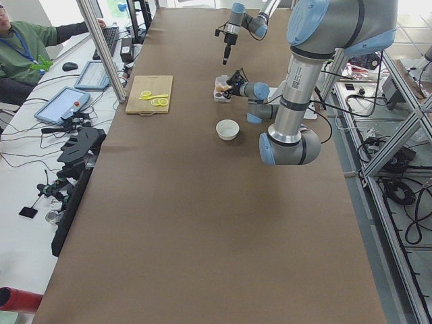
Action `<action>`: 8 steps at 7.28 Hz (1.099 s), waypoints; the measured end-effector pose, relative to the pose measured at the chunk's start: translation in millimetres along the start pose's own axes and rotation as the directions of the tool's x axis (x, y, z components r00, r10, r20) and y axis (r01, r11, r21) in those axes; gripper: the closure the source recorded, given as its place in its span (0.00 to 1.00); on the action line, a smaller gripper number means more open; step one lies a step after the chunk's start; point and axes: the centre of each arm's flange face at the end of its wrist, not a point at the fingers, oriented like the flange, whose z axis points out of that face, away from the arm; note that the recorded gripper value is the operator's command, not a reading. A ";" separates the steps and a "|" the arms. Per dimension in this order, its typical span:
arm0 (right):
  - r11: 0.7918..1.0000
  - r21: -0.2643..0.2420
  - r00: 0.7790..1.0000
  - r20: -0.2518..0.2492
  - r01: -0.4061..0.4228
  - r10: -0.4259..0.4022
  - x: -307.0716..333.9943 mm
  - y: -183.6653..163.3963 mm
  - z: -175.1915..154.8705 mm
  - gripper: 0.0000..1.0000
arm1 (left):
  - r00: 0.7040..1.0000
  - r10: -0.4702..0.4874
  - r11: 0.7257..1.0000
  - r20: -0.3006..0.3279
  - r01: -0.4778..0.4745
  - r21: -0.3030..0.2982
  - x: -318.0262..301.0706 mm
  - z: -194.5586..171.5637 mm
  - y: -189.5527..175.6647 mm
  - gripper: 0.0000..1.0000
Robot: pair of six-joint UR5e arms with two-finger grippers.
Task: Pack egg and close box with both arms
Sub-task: 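Lower the egg into an empty slot and open the left gripper, then raise the left gripper to the box's near edge while the right gripper grasps the lid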
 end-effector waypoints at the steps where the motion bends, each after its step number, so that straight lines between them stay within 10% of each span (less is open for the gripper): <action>1: 1.000 0.000 1.000 0.001 0.000 0.000 -0.5 -0.1 0.0 0.10 | 1.000 -0.003 1.000 -0.005 0.003 0.004 0.6 -0.7 -1.5 0.04; 2: 1.000 0.000 1.000 0.002 0.000 0.000 -0.9 -0.2 0.1 0.09 | 1.000 -0.008 1.000 -0.015 0.008 0.010 2.3 -2.2 -4.9 0.08; 3: 1.000 0.000 1.000 0.002 0.000 0.000 -1.1 -0.2 0.1 0.09 | 1.000 -0.013 1.000 -0.025 0.013 0.019 3.8 -4.0 -11.7 0.35; 4: 1.000 0.001 1.000 0.002 0.000 -0.001 -1.2 -0.3 0.1 0.08 | 0.999 -0.015 0.999 -0.033 0.016 0.027 2.7 -5.7 -21.1 0.96; 8: 1.000 0.004 1.000 0.010 0.016 -0.016 -5.8 0.8 -0.1 0.06 | 0.999 0.018 0.999 -0.046 -0.020 -0.027 -52.2 -8.9 -52.1 1.00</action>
